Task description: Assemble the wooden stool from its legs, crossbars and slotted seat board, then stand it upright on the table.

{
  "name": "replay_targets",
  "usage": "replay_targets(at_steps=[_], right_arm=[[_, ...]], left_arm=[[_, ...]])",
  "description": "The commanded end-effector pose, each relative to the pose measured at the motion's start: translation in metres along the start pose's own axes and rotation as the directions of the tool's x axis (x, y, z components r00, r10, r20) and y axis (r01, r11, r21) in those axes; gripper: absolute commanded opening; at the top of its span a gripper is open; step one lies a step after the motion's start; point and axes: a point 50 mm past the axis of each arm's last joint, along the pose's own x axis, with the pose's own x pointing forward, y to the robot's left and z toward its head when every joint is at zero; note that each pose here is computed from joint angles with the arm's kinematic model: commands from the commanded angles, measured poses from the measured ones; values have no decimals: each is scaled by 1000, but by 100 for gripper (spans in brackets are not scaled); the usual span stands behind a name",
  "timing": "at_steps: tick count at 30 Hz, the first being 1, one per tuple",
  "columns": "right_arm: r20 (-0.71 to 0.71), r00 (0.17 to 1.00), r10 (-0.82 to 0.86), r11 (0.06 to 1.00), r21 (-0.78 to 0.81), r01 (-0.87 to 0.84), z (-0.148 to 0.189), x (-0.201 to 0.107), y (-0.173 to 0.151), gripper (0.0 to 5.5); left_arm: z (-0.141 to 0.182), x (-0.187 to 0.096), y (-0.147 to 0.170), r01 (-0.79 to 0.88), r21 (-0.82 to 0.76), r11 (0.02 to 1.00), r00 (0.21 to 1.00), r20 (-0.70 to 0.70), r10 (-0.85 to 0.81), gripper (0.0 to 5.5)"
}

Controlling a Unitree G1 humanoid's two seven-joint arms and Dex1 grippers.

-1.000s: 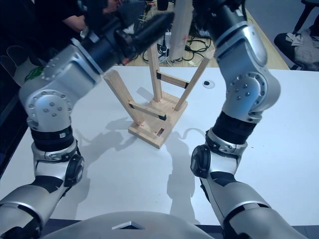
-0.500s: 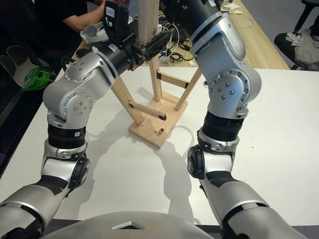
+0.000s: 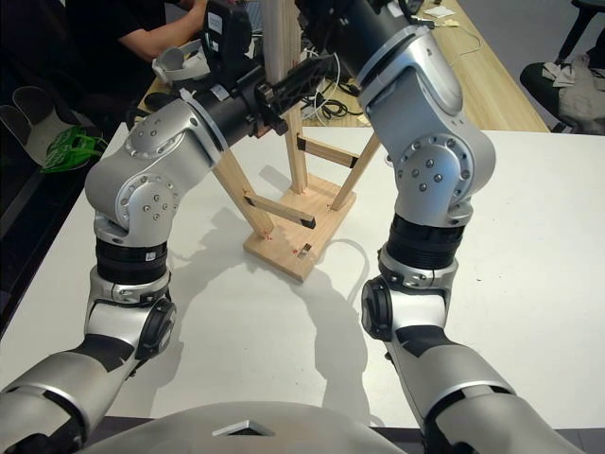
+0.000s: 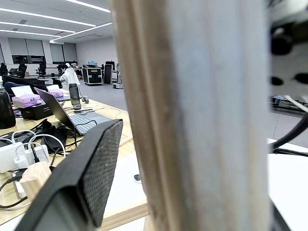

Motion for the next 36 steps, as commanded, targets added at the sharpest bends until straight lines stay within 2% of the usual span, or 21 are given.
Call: replay_targets(at_steps=[1, 4, 9, 14, 17, 25, 26, 30, 36], right_arm=[[2, 1000, -28, 999, -18, 28, 5, -4, -6, 255], [-14, 1000, 6, 999, -34, -7, 12, -8, -8, 313], [-58, 993, 101, 995, 1, -101, 20, -13, -8, 400], [-72, 962, 262, 956, 153, -249, 39, -25, -7, 483], [-70, 935, 347, 919, 226, -324, 52, -31, -4, 539], [-122, 848, 517, 820, 357, -448, 63, -40, 14, 540], [-124, 843, 523, 815, 362, -452, 63, -40, 15, 508], [-114, 847, 520, 809, 386, -444, 65, -41, 14, 449], [-100, 855, 510, 805, 407, -432, 61, -43, 15, 329]], left_arm=[[5, -12, 17, -37, 54, 998, 999, 27, 36, 209], [5, -19, 24, 10, 74, 997, 1000, 20, -11, 202], [5, -30, 19, 197, 72, 978, 980, 7, -198, 201], [6, -51, 8, 447, -2, 894, 894, 24, -447, 201], [9, -60, 6, 538, -18, 843, 843, 7, -538, 201], [2, -80, 9, 643, -82, 762, 756, -90, -648, 201], [2, -82, 7, 657, -87, 749, 743, -96, -662, 201], [3, -84, 4, 684, -93, 724, 717, -101, -690, 201], [1, -88, 0, 703, -106, 703, 695, -108, -711, 201]])
